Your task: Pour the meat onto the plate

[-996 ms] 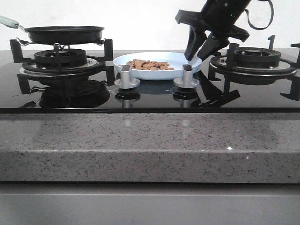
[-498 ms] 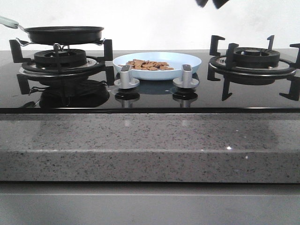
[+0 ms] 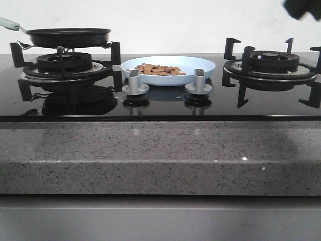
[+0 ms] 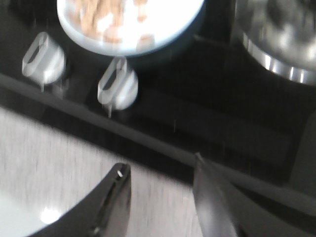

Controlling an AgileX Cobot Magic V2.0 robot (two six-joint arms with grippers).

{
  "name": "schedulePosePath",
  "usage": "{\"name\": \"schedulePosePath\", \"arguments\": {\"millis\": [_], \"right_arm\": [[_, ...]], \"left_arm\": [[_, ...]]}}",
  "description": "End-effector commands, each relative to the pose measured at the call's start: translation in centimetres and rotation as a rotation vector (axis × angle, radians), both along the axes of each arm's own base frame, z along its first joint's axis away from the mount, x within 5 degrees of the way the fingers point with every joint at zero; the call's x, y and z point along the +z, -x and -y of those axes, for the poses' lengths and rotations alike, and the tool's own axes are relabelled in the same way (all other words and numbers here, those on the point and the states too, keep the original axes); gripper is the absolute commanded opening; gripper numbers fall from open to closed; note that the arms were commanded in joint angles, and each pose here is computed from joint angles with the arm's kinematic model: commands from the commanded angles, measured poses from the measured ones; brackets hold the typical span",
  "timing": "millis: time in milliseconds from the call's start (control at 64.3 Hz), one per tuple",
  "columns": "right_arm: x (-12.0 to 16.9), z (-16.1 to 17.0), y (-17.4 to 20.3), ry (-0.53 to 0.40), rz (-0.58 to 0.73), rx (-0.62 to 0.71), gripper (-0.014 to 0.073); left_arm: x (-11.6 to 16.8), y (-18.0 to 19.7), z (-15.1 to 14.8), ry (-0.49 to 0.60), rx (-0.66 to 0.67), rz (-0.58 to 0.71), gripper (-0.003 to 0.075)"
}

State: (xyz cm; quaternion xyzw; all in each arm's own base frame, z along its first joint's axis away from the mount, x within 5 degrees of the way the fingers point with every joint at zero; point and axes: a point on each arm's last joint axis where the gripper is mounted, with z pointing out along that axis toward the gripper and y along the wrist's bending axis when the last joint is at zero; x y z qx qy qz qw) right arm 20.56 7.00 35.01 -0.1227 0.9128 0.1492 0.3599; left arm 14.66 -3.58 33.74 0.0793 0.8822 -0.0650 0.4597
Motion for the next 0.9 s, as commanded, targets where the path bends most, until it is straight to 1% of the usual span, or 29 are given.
{"name": "schedulePosePath", "arguments": {"millis": [0, 140, 296, 451, 591, 794, 887], "right_arm": [[0.6, 0.7, 2.2, -0.031, 0.104, -0.016, 0.0336], [-0.5, 1.5, 5.8, -0.047, 0.123, -0.012, 0.0336], [-1.1, 2.3, 9.6, -0.065, 0.174, -0.002, 0.0336], [-1.5, 2.8, 12.0, -0.069, 0.196, 0.012, 0.0336], [-1.9, 3.0, 12.8, -0.067, 0.192, 0.02, 0.0336], [-2.0, 3.0, 12.9, -0.065, 0.184, 0.023, 0.0336], [-2.0, 3.0, 12.9, -0.065, 0.185, 0.022, 0.0322]], "left_arm": [[1.4, -0.4, 0.2, 0.037, -0.002, 0.093, 0.0547], [1.4, -0.4, 0.2, 0.037, -0.002, 0.093, 0.0547], [1.4, -0.4, 0.2, 0.037, -0.002, 0.093, 0.0547], [1.4, -0.4, 0.2, 0.037, -0.002, 0.093, 0.0547], [1.4, -0.4, 0.2, 0.037, -0.002, 0.093, 0.0547], [1.5, -0.4, 0.2, 0.037, -0.002, 0.095, 0.0547], [1.4, -0.3, 0.2, 0.036, -0.002, 0.092, 0.0547]]}}
